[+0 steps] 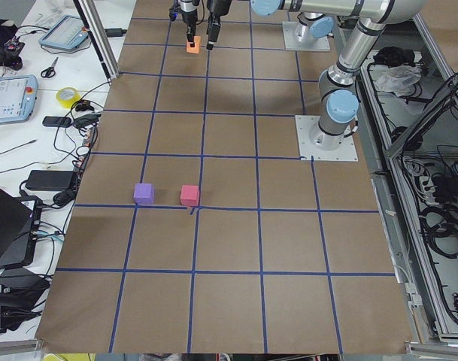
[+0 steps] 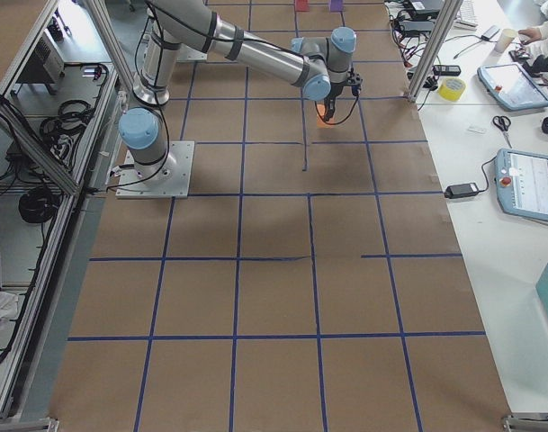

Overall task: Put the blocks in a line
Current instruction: 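Carry the orange cube with the right gripper toward the table center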

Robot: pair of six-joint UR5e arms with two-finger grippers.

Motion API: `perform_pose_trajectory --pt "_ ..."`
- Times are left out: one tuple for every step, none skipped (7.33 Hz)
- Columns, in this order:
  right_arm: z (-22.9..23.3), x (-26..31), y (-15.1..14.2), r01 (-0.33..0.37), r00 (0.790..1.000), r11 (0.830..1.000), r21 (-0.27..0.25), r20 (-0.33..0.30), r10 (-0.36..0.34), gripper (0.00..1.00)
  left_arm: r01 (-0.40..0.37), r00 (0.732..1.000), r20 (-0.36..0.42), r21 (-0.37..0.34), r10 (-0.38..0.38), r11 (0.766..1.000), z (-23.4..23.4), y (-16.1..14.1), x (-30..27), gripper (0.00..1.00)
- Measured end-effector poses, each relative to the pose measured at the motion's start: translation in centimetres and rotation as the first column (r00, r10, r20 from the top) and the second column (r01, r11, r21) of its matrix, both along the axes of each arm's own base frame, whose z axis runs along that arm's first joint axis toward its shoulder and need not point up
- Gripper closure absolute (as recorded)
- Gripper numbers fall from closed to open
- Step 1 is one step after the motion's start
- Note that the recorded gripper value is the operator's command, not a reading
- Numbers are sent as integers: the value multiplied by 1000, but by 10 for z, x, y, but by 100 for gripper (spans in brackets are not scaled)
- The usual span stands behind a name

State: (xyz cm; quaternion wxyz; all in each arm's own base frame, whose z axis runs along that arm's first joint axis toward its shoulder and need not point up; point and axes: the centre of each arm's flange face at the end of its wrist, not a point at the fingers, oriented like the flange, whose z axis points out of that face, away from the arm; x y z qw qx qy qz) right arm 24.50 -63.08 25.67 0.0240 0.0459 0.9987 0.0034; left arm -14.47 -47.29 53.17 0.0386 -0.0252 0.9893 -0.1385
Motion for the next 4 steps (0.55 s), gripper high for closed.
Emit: perform_pose_trajectory --pt "2 46 3 35 999 999 6 7 -35 99 1 1000 0 1 -1 1000 -1 -1 0 0" --pt "-2 90 10 58 998 998 22 4 -58 99 -1 1000 0 1 1 1000 -1 -1 1 0" --pt "-7 119 19 73 997 997 32 0 -73 99 -2 1000 1 0 2 1000 0 -1 2 0" --pt "-14 134 24 91 996 995 43 -6 -91 99 -1 1000 2 -1 1 1000 1 0 2 0"
